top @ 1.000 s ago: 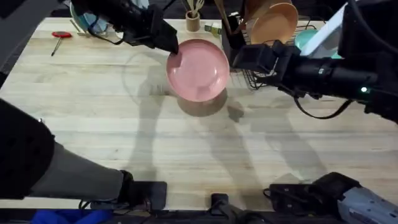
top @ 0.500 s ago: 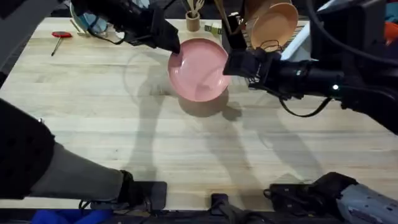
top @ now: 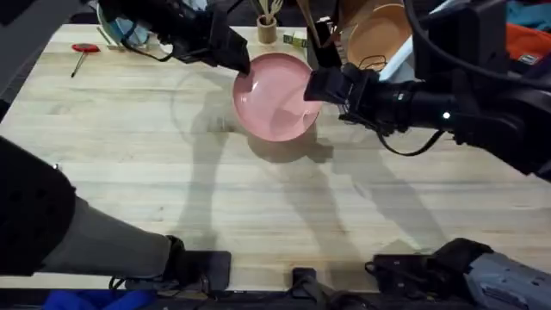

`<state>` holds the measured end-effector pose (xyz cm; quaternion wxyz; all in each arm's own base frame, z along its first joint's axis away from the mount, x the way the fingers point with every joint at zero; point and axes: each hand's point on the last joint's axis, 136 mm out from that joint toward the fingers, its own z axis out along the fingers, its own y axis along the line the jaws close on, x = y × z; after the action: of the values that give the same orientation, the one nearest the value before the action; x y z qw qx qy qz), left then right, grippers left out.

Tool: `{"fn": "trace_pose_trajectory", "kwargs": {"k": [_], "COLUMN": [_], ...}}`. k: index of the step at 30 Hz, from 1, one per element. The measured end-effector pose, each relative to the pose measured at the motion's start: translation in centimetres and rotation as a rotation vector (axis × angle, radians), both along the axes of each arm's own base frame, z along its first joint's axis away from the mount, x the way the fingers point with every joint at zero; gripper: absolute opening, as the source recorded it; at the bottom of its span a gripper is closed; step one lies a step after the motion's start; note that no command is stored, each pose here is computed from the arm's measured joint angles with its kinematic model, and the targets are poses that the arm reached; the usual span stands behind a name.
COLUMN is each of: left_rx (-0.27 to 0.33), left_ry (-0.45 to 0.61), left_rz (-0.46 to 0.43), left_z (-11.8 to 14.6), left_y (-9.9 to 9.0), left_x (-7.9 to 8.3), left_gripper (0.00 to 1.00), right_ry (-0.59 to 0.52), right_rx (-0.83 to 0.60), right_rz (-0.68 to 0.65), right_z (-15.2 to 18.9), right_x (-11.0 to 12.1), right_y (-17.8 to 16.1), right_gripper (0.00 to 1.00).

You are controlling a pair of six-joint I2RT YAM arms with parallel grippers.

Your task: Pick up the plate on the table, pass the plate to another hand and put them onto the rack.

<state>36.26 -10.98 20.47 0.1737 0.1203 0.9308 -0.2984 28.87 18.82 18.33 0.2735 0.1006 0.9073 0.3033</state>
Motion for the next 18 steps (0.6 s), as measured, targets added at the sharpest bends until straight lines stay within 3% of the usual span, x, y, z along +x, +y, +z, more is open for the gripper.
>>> {"fn": "trace_pose_trajectory", "kwargs": {"k": [18], "left_rx": [0.000], "left_ry": [0.000], "left_rz": [0.000], "left_z": [0.00], "left_y": [0.00], "left_x": [0.00], "left_gripper": [0.042], "right_ry": [0.019], "right_rx": [0.015], "right_rz": [-0.021], "right_z": [-0.43], "right_x": [0.44], "right_y": [0.23], "right_gripper": [0.992]}}
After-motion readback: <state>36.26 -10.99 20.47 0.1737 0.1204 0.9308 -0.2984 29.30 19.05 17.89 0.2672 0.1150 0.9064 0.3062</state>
